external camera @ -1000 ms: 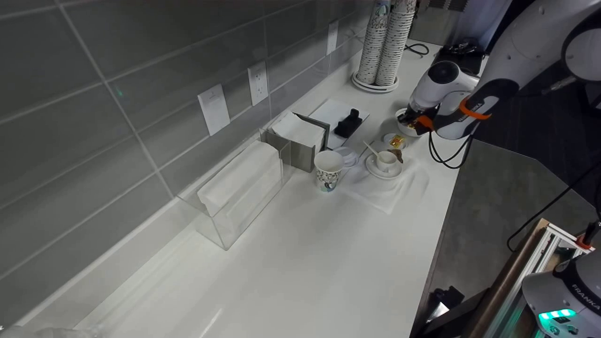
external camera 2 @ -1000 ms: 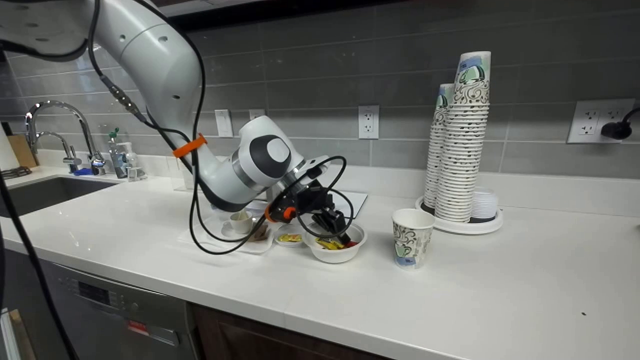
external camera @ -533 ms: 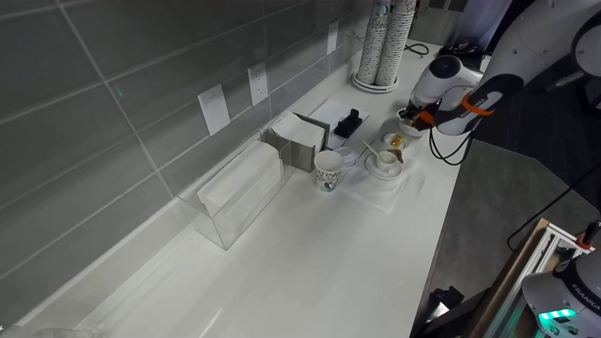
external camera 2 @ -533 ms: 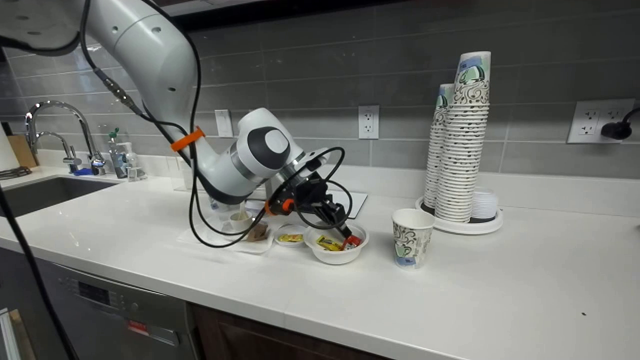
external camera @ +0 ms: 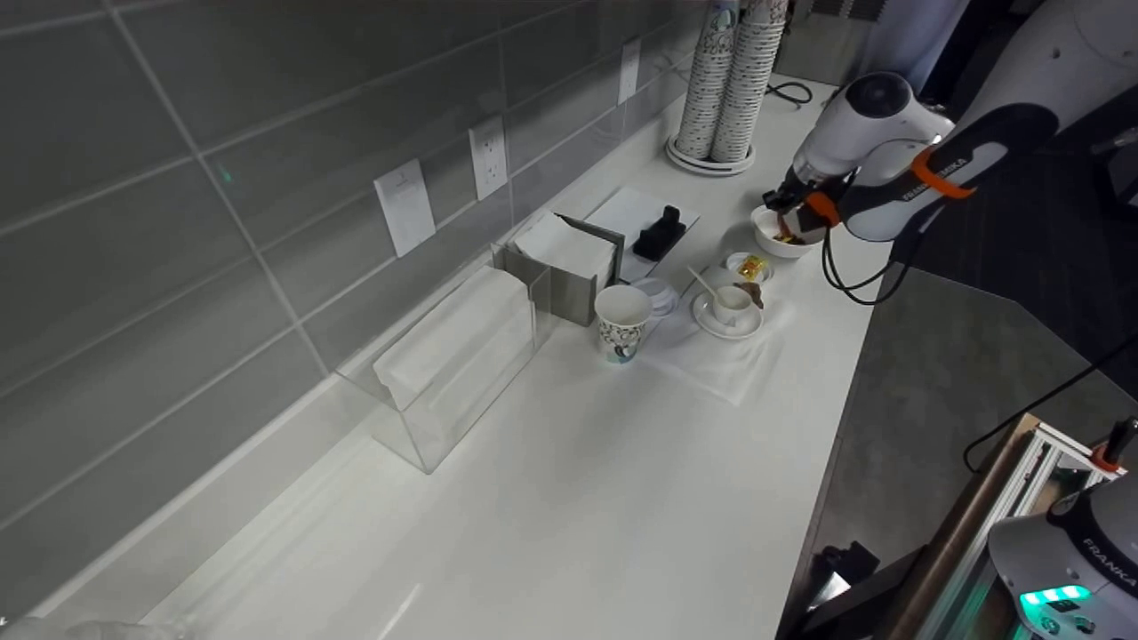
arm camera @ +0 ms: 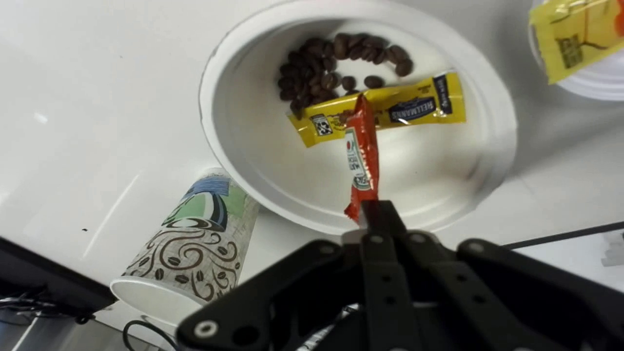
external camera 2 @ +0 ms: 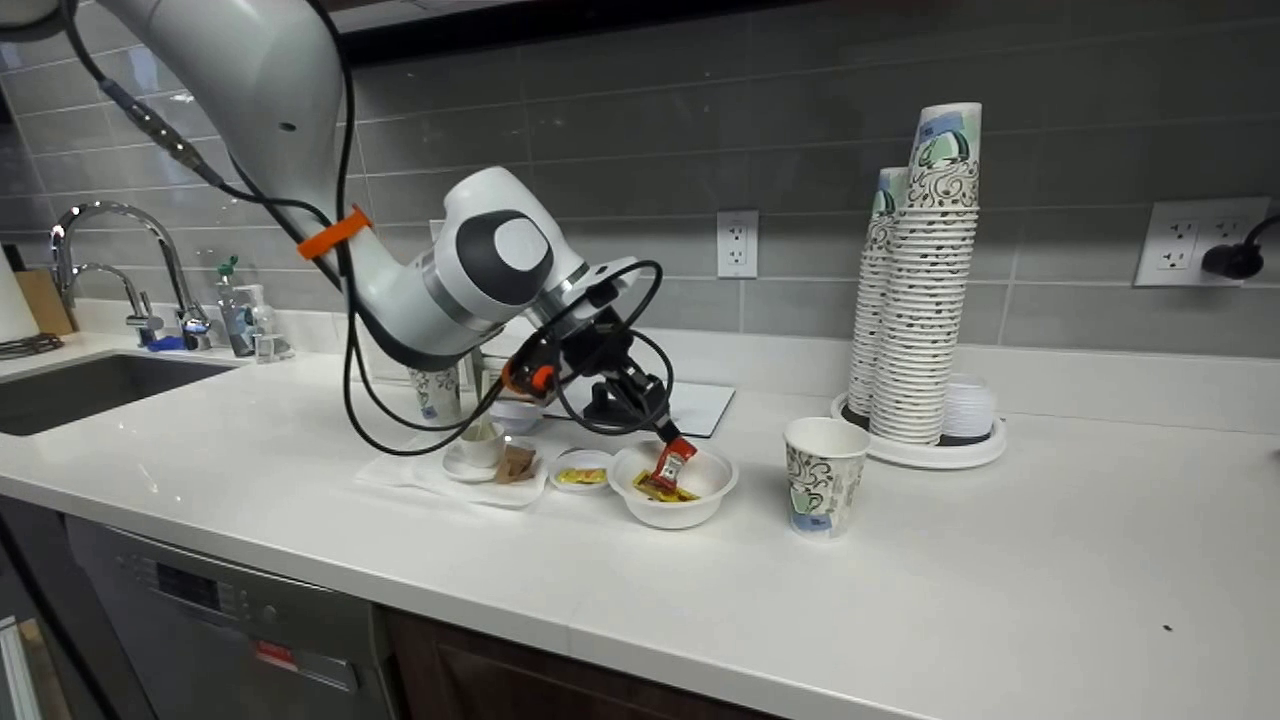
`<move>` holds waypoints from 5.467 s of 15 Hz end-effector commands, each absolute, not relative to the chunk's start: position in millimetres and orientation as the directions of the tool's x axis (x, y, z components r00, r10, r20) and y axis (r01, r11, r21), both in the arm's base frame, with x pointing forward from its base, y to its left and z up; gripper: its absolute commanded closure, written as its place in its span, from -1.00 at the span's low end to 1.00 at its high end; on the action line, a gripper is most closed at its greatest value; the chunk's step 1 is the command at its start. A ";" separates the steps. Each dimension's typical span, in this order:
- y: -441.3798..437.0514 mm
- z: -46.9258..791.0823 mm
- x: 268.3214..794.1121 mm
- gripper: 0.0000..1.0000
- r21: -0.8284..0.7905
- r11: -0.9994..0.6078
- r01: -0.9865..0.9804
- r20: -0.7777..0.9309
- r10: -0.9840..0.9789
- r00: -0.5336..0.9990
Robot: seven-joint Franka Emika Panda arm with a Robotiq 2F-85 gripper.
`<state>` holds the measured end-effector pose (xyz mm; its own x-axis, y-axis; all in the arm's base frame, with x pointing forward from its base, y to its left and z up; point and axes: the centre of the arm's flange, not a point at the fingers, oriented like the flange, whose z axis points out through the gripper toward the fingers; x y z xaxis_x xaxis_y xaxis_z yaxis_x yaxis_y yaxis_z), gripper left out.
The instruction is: Remove the sauce packets from the bowl, then place them on the counter
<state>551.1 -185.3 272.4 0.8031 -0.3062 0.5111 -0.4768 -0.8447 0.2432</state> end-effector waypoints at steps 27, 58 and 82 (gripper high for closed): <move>-167.8 334.8 532.8 1.00 -0.253 -0.738 -0.625 0.330 -0.673 0.662; -209.8 325.0 561.1 -1.00 -0.053 -0.569 -0.820 0.181 -0.813 0.553; -261.2 250.3 606.3 0.76 -0.105 -0.106 -0.989 -0.030 -0.993 0.110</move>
